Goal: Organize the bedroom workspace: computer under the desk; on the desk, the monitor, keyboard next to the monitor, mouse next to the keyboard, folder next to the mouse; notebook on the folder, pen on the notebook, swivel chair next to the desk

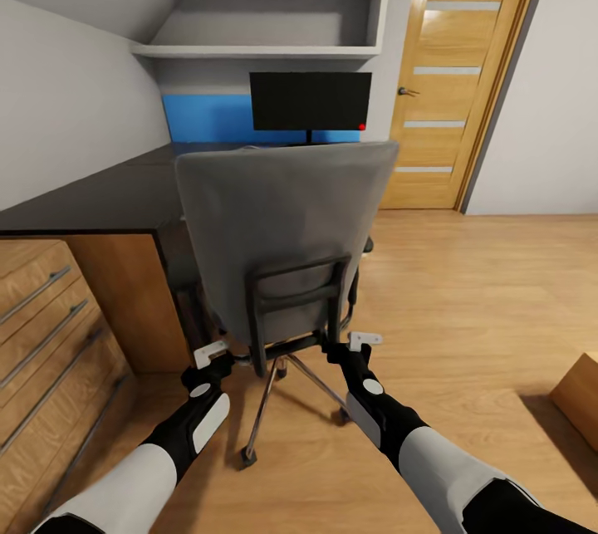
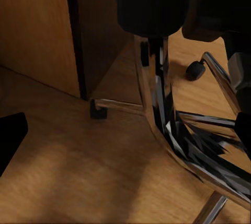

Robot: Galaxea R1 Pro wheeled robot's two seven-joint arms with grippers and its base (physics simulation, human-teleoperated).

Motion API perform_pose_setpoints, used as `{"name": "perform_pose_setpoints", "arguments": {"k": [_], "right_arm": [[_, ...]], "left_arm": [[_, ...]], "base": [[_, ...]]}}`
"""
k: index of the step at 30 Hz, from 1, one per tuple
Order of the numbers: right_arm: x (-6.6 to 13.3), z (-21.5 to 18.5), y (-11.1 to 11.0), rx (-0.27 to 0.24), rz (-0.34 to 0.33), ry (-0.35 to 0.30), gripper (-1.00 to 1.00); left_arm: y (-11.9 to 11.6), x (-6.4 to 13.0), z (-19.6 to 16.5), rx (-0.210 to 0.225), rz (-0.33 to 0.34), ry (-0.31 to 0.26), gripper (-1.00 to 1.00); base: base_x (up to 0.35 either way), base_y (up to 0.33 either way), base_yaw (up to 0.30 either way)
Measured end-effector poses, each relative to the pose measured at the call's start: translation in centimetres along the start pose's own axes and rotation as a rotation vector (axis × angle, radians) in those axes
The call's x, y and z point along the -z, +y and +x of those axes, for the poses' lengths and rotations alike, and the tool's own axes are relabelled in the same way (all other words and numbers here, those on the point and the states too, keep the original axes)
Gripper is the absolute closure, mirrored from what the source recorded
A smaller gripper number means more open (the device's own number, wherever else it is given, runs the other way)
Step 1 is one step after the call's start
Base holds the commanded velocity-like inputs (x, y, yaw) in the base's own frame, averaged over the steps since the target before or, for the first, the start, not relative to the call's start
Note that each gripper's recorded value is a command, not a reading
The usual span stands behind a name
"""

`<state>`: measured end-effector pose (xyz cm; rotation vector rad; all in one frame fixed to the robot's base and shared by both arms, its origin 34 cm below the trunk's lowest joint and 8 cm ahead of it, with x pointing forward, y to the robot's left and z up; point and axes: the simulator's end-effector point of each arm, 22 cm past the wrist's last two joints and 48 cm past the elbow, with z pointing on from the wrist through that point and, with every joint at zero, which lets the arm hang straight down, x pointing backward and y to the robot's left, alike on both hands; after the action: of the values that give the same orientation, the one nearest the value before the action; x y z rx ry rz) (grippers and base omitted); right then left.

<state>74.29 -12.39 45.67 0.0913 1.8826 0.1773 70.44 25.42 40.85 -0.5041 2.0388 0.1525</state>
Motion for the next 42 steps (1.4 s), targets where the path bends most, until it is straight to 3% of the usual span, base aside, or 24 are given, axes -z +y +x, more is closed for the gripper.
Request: {"name": "perform_pose_setpoints", "arguments": {"k": [8,42], "right_arm": [[0.0,0.03,-0.03,0.0,0.001,0.0,-1.0],[-0.02,0.05,-0.09,-0.001,0.002,0.0,-1.0]], "left_arm": [[-0.08,0.0,0.0,0.001,0.003,0.0,-1.0],[-0.56,0.17,0.92,0.005,0.011,0.021,-1.0]], "base": [[0.008,-0.184,0.0],[-0.102,-0.003,0.0]]}}
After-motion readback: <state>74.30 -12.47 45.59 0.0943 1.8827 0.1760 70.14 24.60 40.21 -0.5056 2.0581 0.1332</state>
